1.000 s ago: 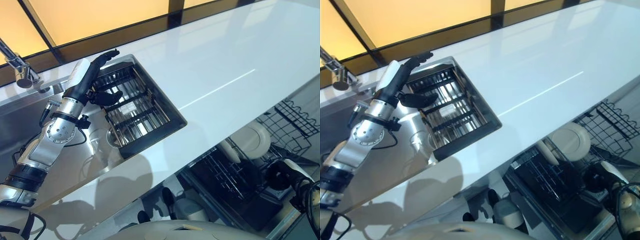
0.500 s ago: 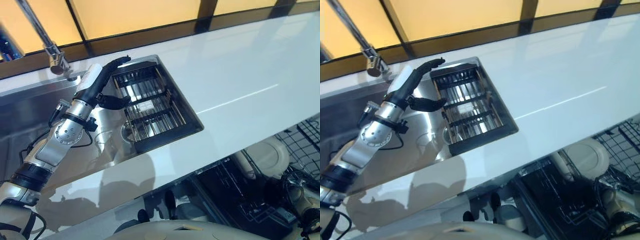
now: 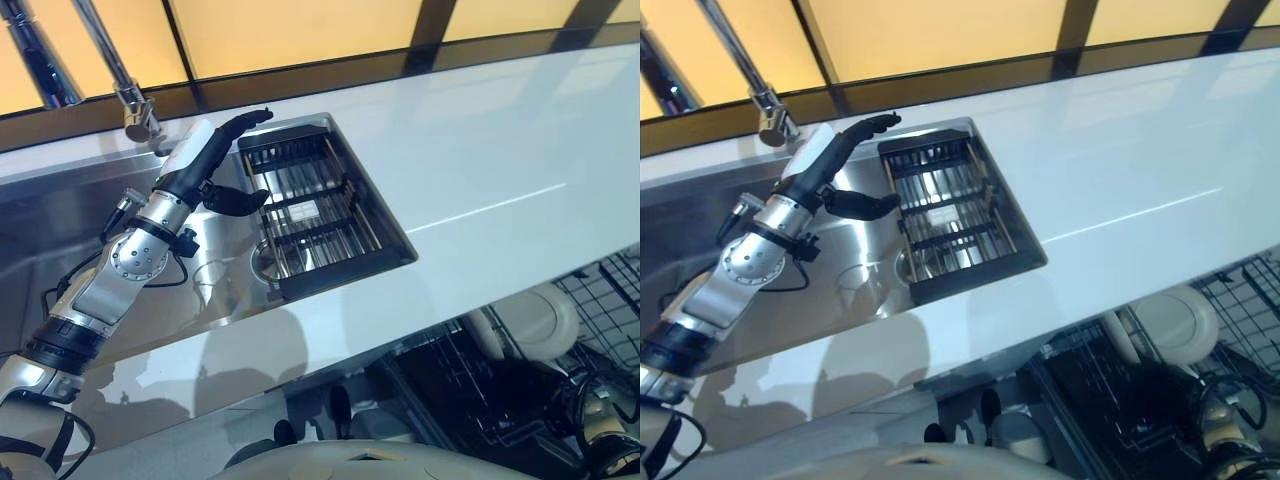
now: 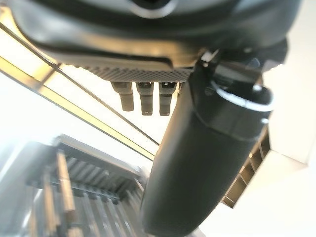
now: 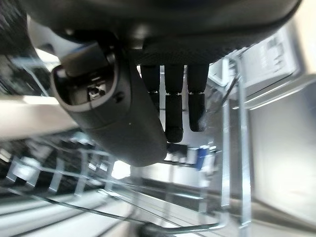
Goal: Pick up plates and place into dishwasher.
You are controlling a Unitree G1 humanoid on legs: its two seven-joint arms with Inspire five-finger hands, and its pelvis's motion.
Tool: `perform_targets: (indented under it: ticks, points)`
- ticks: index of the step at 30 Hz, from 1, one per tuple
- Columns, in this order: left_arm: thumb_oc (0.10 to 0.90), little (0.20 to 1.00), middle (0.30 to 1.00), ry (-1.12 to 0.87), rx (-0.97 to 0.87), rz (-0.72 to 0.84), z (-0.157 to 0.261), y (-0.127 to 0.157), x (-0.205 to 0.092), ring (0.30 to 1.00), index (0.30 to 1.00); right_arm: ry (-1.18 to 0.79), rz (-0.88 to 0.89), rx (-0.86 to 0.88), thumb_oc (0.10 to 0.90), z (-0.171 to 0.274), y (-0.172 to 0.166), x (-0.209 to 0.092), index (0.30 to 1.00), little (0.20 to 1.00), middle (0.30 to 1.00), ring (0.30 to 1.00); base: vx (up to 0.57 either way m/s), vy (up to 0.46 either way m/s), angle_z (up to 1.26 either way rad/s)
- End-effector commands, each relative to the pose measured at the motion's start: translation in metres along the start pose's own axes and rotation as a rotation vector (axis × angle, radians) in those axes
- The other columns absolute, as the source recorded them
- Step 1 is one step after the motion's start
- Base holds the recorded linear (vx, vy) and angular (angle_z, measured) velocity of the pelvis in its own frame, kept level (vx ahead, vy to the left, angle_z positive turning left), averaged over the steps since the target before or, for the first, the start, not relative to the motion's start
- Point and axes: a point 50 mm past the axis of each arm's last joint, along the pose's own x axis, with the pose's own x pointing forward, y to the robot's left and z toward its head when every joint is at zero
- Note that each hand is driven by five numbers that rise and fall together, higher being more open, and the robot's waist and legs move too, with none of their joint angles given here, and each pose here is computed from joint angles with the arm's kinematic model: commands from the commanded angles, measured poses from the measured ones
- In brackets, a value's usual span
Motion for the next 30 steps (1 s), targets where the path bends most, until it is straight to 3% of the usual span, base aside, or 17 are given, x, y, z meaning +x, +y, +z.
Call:
perform_targets:
  ticks: [1,13,21,30]
  points:
    - [0.800,0.900,0.900,-0.232,-0.005,0.175,0.042,0.034,0.027,0.900,0.900,-0.400,-0.022,0.114,0.100,0.086,0.003,0.002,0.300,0.200,0.300,0.300,0.00,0.014,-0.04]
    - [0.800,0.900,0.900,-0.192,0.006,0.181,0.032,0.023,0.026,0.900,0.900,-0.631,-0.209,0.068,0.100,0.164,-0.051,-0.020,0.300,0.200,0.300,0.300,0.00,0.002,-0.01]
    - [0.800,0.900,0.900,-0.173,0.020,0.171,0.028,0.024,0.026,0.900,0.900,-0.634,-0.297,0.030,0.100,0.186,-0.085,-0.029,0.300,0.200,0.300,0.300,0.01,-0.008,0.02]
    - [0.800,0.900,0.900,-0.149,0.028,0.180,0.019,0.029,0.018,0.900,0.900,-0.607,-0.344,-0.076,0.100,0.193,-0.100,-0.037,0.300,0.200,0.300,0.300,0.01,-0.008,0.02]
